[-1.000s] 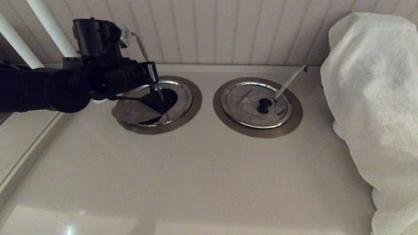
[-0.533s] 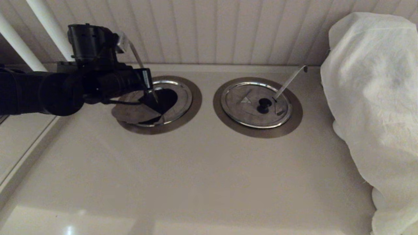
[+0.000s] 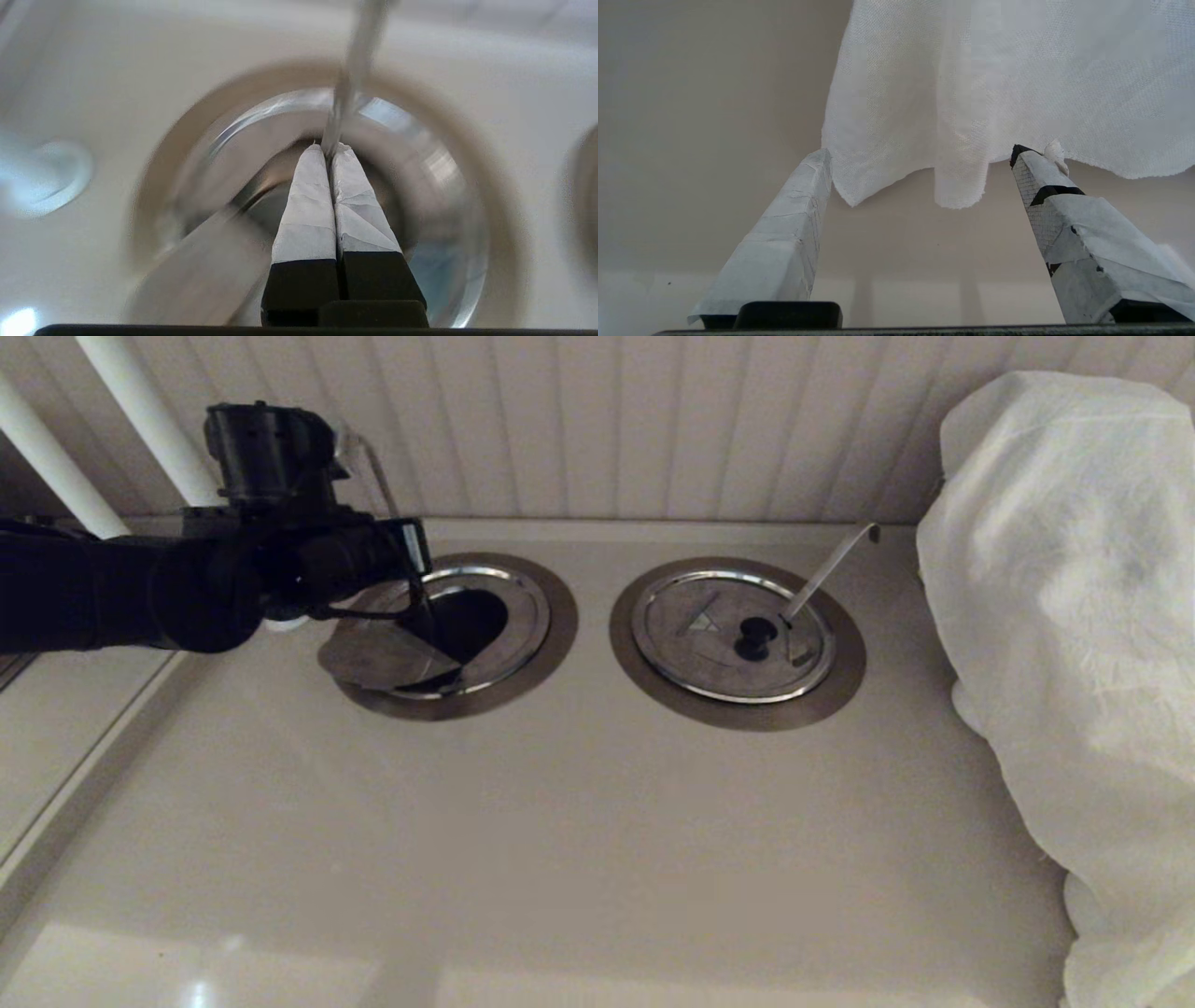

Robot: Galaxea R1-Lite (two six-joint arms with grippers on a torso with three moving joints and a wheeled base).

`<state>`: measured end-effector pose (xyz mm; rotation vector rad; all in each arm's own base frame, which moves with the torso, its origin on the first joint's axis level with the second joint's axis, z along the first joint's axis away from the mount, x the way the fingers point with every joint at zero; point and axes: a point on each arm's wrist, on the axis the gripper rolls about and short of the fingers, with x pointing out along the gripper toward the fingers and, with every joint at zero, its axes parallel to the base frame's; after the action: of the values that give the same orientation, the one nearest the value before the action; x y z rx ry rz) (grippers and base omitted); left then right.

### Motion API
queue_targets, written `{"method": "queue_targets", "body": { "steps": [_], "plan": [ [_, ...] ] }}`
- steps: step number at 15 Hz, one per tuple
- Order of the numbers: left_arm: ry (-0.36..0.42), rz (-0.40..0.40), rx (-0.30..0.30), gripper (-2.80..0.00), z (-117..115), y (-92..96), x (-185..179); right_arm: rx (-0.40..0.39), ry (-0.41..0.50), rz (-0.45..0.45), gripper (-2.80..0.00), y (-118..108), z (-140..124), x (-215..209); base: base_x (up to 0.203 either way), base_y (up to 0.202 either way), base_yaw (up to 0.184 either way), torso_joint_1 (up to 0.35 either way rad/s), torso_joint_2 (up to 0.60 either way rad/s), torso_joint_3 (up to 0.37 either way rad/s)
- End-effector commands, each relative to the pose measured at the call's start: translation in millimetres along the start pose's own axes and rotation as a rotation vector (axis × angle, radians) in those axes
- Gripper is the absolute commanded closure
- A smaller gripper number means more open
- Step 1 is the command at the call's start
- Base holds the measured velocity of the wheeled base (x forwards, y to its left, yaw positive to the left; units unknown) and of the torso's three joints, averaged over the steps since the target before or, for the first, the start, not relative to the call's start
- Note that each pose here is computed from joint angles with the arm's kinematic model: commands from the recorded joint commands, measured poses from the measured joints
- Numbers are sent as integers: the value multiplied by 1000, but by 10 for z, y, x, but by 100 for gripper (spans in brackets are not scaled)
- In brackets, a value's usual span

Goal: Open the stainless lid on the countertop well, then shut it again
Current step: Stir with a spoon

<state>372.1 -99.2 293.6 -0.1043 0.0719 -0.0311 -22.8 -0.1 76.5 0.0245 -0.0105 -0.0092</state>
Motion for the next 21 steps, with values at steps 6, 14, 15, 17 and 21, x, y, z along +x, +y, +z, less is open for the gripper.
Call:
{"method": "queue_targets", "body": {
  "steps": [6,14,15,17,21],
  "plan": [
    [-11,-89,-23,0,-158,-382,104,0,0,-1,-280,0,-4,0,0,0,0,0,0,0],
    [16,-89,-12,0,-110,-274,-200,0,0,-1,-280,0,-4,0,0,0,0,0,0,0],
    [34,-78,-6,0,-111,-236,-209,0,0,-1,-280,0,-4,0,0,0,0,0,0,0],
    [60,-49,6,0,-126,-147,-187,0,0,0,-280,0,-4,0,0,0,0,0,0,0],
    [68,-20,39,0,-192,-88,-67,0,0,-1,-280,0,-4,0,0,0,0,0,0,0]
  ]
}}
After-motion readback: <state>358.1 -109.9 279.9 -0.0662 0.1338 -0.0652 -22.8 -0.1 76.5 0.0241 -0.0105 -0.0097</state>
